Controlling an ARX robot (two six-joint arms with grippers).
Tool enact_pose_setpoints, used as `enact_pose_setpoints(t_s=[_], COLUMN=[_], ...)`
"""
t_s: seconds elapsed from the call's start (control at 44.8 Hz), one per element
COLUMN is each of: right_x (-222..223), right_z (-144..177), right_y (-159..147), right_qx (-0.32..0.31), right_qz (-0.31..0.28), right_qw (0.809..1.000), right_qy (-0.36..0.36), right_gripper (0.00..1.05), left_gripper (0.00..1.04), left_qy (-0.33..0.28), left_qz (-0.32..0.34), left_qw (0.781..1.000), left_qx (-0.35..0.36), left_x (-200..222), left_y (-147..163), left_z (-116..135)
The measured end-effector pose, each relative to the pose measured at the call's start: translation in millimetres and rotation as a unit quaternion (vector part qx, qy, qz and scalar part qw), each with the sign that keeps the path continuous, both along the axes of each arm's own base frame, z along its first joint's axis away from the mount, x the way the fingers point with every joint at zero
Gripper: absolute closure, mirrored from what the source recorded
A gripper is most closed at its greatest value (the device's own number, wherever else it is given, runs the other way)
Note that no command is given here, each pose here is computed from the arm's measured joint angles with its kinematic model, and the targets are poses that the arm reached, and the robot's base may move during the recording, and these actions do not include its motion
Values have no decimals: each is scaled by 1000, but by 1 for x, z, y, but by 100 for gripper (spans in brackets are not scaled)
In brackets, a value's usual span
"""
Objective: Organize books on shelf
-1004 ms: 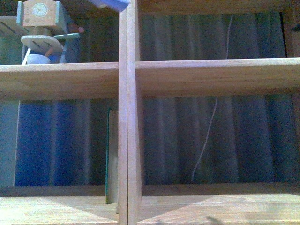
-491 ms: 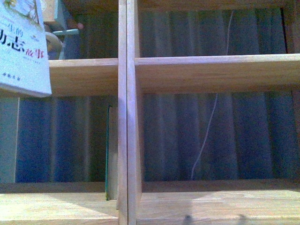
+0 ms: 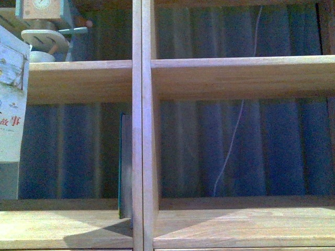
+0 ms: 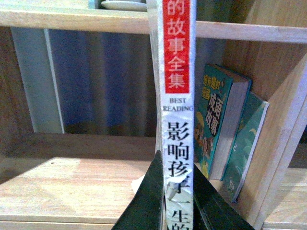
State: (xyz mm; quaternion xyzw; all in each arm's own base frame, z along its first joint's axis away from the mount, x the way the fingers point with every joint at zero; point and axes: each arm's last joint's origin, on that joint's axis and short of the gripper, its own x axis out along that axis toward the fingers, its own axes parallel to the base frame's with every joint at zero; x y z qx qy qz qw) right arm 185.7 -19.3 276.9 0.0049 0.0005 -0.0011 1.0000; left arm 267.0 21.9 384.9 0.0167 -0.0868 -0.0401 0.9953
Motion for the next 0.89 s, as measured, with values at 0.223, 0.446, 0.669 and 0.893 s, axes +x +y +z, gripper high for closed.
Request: enact_pose_setpoints(t_s=[0.223, 0.446, 0.669, 0.893], right_x=[-19, -34, -50, -58], right_z=[-35, -60, -82, -92], right_y=[7, 19, 19, 19], right_qx=[-2, -2, -2, -2], right_qz=[0, 2, 1, 1], right_qw=[1000, 1000, 1000, 1000], right_qy=[3, 5, 2, 2], right_gripper=[102, 102, 102, 102], left_gripper=[98, 98, 98, 98], left_qy=[31, 46, 83, 113], left_qz=[43, 11, 19, 13], left_qw=[998, 998, 996, 993], left_qx=[25, 41, 36, 26], left_x=[79, 129, 172, 196], left_y=[7, -12, -31, -46], left_z=[-18, -29, -47, -60])
